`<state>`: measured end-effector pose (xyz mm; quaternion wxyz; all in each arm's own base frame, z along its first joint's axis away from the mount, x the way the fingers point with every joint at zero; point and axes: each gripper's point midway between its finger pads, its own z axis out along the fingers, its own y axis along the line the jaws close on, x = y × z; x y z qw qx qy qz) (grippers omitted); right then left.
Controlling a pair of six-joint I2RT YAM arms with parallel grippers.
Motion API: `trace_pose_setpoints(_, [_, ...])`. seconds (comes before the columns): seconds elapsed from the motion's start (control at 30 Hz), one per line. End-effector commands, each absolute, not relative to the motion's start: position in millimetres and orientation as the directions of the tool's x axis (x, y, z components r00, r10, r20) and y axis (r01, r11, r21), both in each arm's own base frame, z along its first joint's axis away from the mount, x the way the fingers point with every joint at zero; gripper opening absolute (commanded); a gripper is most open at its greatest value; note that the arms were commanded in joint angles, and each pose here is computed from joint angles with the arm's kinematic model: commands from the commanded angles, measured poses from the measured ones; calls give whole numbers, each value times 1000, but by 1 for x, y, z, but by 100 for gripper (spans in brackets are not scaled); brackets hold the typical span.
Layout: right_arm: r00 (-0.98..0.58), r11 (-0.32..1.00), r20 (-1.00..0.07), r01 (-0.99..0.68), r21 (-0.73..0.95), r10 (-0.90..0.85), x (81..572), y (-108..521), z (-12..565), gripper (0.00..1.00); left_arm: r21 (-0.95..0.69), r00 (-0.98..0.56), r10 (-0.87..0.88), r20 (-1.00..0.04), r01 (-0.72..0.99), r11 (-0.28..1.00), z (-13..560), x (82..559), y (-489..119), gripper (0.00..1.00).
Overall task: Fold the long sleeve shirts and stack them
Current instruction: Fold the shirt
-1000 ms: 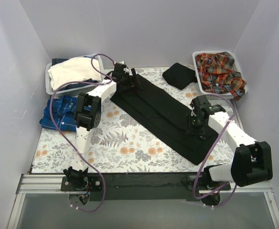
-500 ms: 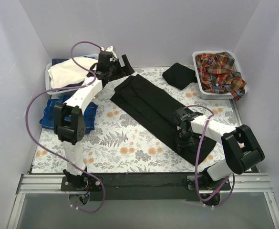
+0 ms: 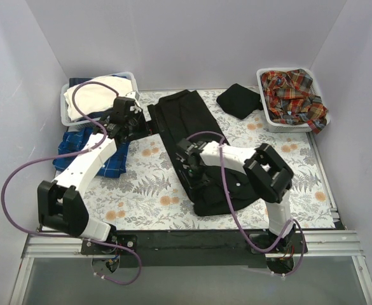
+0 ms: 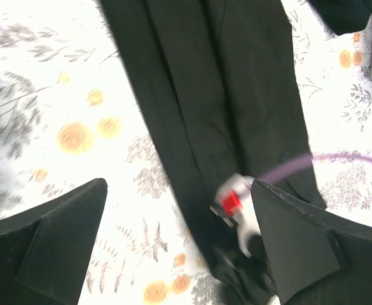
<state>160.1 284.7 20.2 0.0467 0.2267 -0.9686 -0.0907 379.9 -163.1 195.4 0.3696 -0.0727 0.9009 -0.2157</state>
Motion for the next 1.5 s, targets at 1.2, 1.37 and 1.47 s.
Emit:
trace_pose_setpoints(1.2, [-940, 870, -301, -8, 493, 162, 246, 139, 33, 73, -666, -782, -623, 21, -475, 575, 39, 203, -173, 98])
trace_pose_setpoints(1.37, [-957, 822, -222, 30, 569, 189, 238, 148, 12, 72, -670, -767, -640, 55, -504, 545, 26, 200, -174, 97])
trace_pose_setpoints(1.47, [-962, 802, -198, 36, 596, 190, 236, 153, 3, 70, -668, -765, -640, 71, -513, 539, 18, 197, -176, 91])
